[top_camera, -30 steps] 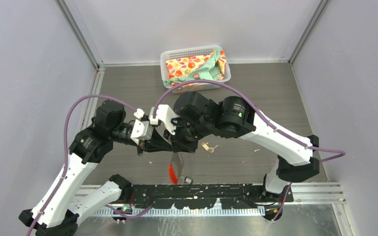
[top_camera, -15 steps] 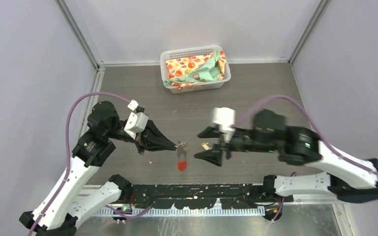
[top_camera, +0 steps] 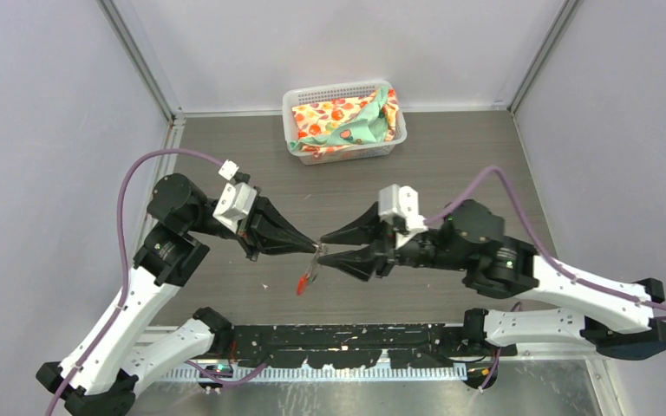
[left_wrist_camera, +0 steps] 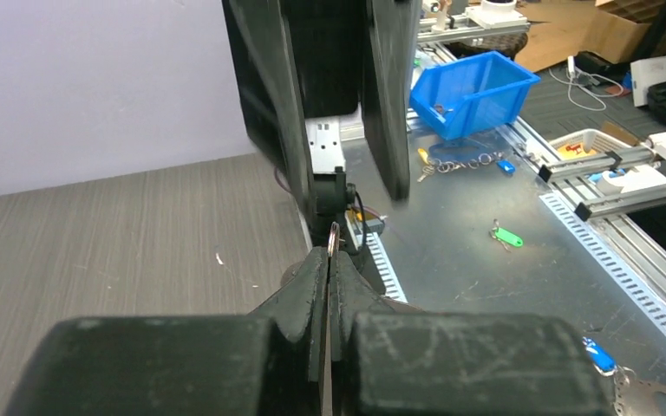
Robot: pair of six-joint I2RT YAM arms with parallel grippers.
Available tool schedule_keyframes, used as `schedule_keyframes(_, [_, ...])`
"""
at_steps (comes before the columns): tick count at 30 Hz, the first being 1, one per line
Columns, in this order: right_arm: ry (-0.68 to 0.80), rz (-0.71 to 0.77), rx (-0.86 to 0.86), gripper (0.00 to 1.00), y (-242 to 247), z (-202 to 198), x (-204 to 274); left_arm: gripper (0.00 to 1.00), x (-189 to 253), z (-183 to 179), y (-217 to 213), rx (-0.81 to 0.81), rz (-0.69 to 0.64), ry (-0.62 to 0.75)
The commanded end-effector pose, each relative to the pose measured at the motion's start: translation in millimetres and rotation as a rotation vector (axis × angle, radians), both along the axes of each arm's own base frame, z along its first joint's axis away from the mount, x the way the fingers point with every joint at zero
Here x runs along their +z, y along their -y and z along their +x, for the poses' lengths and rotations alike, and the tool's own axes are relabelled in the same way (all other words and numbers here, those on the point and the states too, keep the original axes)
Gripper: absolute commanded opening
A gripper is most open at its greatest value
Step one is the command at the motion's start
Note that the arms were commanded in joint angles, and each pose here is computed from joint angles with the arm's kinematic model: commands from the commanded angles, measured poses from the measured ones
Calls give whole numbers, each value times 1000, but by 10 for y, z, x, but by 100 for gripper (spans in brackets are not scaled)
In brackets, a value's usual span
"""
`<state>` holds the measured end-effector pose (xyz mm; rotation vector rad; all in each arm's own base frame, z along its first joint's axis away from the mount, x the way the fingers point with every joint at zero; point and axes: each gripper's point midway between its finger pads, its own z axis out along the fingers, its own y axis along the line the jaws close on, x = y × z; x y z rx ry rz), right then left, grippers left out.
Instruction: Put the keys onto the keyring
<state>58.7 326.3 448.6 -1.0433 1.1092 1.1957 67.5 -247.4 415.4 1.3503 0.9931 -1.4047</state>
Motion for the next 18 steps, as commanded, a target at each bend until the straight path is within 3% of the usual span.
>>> schedule_keyframes(1, [19, 131, -11, 40, -77, 37, 289, 0, 312, 43, 1, 54, -87, 72])
schedule_keyframes(8, [9, 127, -49, 25, -75, 106, 254, 0, 366, 88, 7, 88, -103, 56])
schedule_keyframes(10, [2, 113, -61, 26, -64, 127, 210, 0, 383, 92, 8, 93, -107, 54])
schedule_keyframes(13, [-8, 98, -91, 36, -33, 170, 152, 0, 397, 79, 4, 88, -107, 51])
schedule_keyframes(18, [-13, 92, -106, 34, 9, 186, 109, 0, 402, 102, 9, 98, -108, 48])
